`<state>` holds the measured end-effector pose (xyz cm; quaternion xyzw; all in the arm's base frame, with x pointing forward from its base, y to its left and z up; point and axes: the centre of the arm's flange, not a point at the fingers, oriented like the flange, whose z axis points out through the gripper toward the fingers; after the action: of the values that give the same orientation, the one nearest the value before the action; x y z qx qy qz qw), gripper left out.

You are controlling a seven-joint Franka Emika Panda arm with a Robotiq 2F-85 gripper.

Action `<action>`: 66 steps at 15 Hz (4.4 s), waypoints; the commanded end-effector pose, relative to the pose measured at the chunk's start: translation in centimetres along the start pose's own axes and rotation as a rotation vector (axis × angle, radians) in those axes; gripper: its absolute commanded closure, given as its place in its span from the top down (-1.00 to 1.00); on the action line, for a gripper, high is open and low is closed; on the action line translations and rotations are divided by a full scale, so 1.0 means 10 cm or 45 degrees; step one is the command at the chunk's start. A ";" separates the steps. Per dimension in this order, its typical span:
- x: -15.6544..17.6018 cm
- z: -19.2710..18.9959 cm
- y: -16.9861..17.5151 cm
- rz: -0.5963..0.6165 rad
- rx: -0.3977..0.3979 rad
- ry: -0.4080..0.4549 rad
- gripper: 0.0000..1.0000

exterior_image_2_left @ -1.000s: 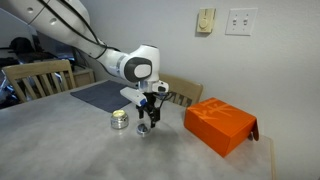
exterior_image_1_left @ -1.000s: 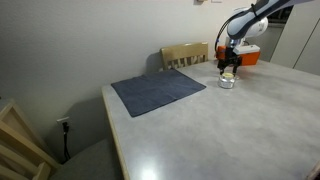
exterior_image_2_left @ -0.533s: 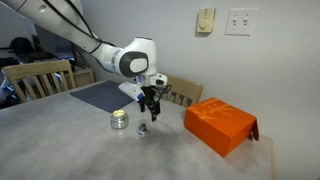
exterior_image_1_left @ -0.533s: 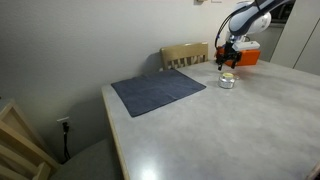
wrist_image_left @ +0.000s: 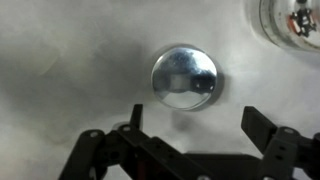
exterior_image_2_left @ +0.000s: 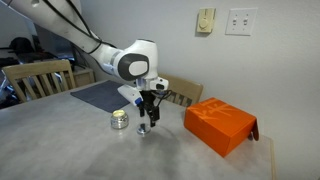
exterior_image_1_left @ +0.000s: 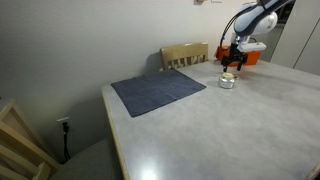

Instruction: Pick up the lid, close the container, open the container again and close it again before putting the lid back down

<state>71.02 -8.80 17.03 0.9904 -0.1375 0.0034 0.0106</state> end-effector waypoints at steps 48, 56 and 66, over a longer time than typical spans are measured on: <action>0.17 -0.02 -0.01 -0.088 -0.031 -0.146 1.00; 0.28 0.11 -0.02 -0.092 -0.033 -0.144 1.00; 0.33 0.30 -0.02 -0.088 -0.055 -0.195 1.00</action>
<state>73.30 -8.90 14.22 0.9916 -0.1097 -0.0648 0.0213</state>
